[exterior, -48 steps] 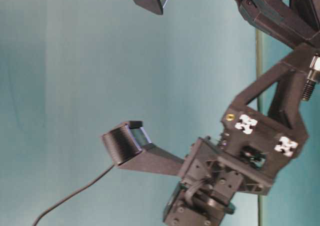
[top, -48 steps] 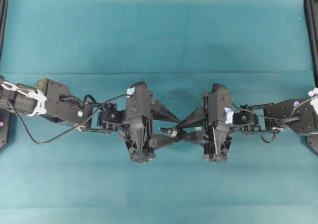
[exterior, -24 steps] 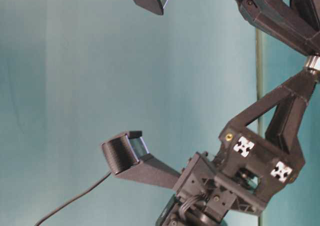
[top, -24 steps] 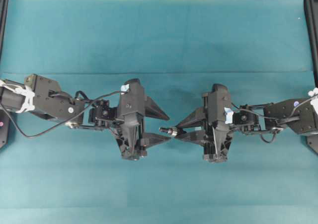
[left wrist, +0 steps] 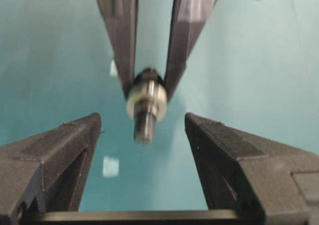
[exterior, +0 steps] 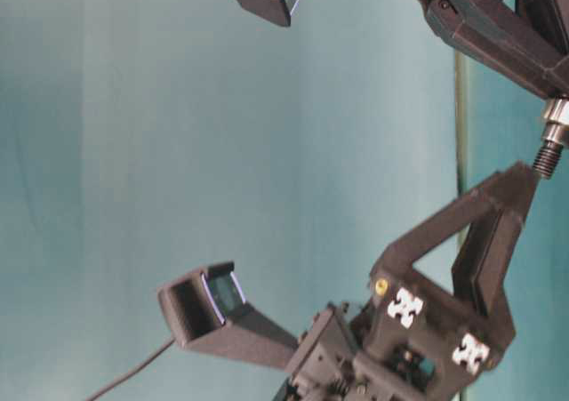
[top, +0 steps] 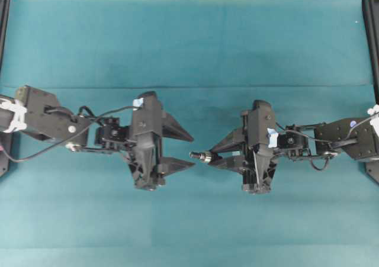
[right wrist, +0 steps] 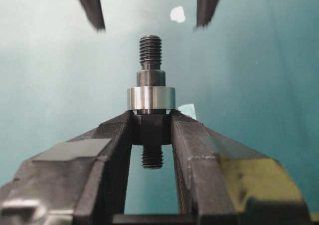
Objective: Insert the washer onto the shaft with both hands.
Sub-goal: 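Open the left gripper and withdraw it from the washer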
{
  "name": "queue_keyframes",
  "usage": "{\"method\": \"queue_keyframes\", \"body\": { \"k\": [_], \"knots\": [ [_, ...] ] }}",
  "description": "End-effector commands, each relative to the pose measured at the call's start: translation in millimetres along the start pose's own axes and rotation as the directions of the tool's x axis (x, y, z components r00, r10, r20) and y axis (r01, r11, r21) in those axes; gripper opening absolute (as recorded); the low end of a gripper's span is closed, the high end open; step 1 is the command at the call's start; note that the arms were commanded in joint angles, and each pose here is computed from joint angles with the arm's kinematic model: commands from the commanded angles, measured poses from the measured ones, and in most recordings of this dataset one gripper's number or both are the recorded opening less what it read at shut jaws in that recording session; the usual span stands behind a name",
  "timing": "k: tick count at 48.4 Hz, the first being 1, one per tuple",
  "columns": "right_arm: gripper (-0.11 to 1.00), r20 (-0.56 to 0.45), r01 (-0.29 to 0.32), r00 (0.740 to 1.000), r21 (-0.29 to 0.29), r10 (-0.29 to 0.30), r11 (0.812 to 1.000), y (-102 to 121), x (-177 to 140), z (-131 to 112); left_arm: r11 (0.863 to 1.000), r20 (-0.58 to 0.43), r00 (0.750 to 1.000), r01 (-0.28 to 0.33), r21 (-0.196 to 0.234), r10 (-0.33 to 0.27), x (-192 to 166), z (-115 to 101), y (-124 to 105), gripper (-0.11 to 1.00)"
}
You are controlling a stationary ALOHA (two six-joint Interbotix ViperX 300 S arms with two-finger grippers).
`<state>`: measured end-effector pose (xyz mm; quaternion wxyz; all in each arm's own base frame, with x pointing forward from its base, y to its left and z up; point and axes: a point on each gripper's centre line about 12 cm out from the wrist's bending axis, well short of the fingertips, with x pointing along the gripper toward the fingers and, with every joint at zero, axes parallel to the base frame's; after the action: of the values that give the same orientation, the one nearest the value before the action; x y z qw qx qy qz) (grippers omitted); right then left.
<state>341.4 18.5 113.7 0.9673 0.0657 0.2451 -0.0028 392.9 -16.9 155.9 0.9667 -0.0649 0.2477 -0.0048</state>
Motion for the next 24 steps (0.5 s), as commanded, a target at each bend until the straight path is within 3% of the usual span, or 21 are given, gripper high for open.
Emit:
{"method": "queue_keyframes", "body": {
  "k": [1, 24],
  "knots": [
    [0.00, 0.029, -0.005, 1.000, 0.007, 0.005, 1.000, 2, 1, 9, 1.000, 0.023, 1.000, 0.005, 0.001, -0.005, -9, 8, -2, 0.80],
    [0.00, 0.030, -0.005, 1.000, 0.009, 0.005, 1.000, 2, 1, 10, 1.000, 0.007, 1.000, 0.003, 0.002, -0.003, -30, 1, -1, 0.80]
  ]
}}
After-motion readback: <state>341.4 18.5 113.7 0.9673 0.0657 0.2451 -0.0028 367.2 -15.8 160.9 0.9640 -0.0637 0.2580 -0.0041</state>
